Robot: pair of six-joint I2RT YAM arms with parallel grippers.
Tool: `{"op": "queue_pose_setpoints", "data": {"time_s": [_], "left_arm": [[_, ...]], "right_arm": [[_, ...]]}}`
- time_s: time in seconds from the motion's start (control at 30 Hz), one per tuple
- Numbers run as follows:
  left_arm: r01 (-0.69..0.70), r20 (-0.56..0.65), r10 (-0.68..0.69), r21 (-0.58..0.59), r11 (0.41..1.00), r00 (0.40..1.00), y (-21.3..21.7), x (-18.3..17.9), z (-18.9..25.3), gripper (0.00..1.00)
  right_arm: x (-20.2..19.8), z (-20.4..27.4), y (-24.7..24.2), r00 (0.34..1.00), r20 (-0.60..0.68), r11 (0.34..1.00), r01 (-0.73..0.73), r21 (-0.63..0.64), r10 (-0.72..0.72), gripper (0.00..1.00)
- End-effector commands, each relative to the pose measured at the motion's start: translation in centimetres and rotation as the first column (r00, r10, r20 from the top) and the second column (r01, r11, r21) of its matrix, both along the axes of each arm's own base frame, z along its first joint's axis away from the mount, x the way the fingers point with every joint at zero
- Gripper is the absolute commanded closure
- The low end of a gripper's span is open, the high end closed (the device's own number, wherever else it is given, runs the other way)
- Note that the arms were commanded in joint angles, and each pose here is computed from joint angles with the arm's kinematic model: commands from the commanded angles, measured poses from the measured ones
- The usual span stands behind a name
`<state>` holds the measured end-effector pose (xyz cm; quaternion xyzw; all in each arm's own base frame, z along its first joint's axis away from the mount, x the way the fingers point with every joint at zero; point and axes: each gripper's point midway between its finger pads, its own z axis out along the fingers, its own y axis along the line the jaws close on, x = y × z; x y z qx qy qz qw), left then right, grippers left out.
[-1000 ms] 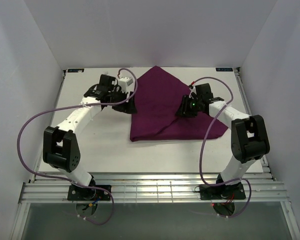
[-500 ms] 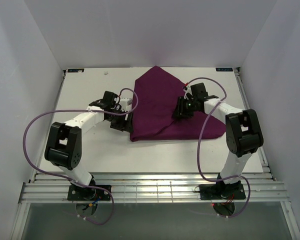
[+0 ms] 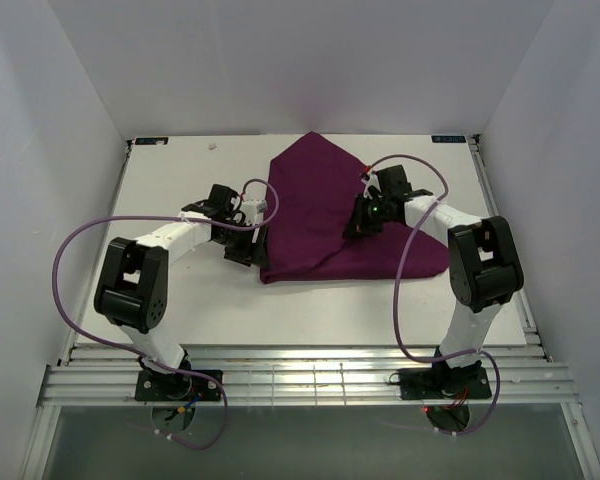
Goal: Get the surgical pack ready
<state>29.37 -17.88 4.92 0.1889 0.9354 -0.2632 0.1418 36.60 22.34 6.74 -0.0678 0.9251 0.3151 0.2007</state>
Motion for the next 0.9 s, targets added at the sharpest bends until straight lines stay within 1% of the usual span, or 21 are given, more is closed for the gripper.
{"op": "queue_pose_setpoints", "data": {"time_s": [0.0,0.1,0.2,0.27,0.43,0.63,0.67,0.8,0.87], "left_arm": [[0.025,0.061,-0.022,-0.052,0.998,0.998,-0.8,0.7,2.4,0.25],[0.044,0.080,-0.038,-0.070,0.997,0.996,-0.9,0.5,3.2,0.24],[0.050,0.079,-0.044,-0.070,0.996,0.996,-0.9,0.2,3.1,0.24],[0.051,0.070,-0.046,-0.075,0.996,0.996,-0.9,0.0,3.0,0.24],[0.058,0.070,-0.052,-0.090,0.994,0.996,-1.2,0.1,3.2,0.24],[0.061,0.086,-0.053,-0.100,0.993,0.995,-1.5,0.4,3.9,0.24],[0.062,0.086,-0.054,-0.102,0.993,0.995,-1.6,0.5,3.9,0.24],[0.067,0.069,-0.059,-0.121,0.990,0.996,-1.9,0.1,3.8,0.24],[0.073,0.064,-0.066,-0.112,0.991,0.996,-1.9,-0.2,3.4,0.24]], "right_arm": [[1.7,4.3,0.2,0.993,0.116,1.000,0.007,0.013,-0.009,0.92],[2.0,6.5,-0.5,0.983,0.179,0.999,0.036,-0.009,-0.034,0.92],[1.9,7.9,-0.4,0.978,0.206,0.999,0.035,0.009,-0.036,0.92],[1.6,7.9,-0.3,0.979,0.198,0.999,0.036,0.016,-0.039,0.92],[1.7,7.7,-1.5,0.976,0.198,0.995,0.097,-0.004,-0.094,0.92],[2.7,9.8,-1.3,0.965,0.240,0.995,0.101,0.014,-0.102,0.92],[2.7,9.8,-1.3,0.965,0.241,0.995,0.100,0.013,-0.101,0.92],[2.1,7.3,-2.0,0.979,0.174,0.993,0.113,-0.020,-0.108,0.92],[2.1,6.2,-2.6,0.980,0.157,0.991,0.127,-0.036,-0.120,0.92]]}}
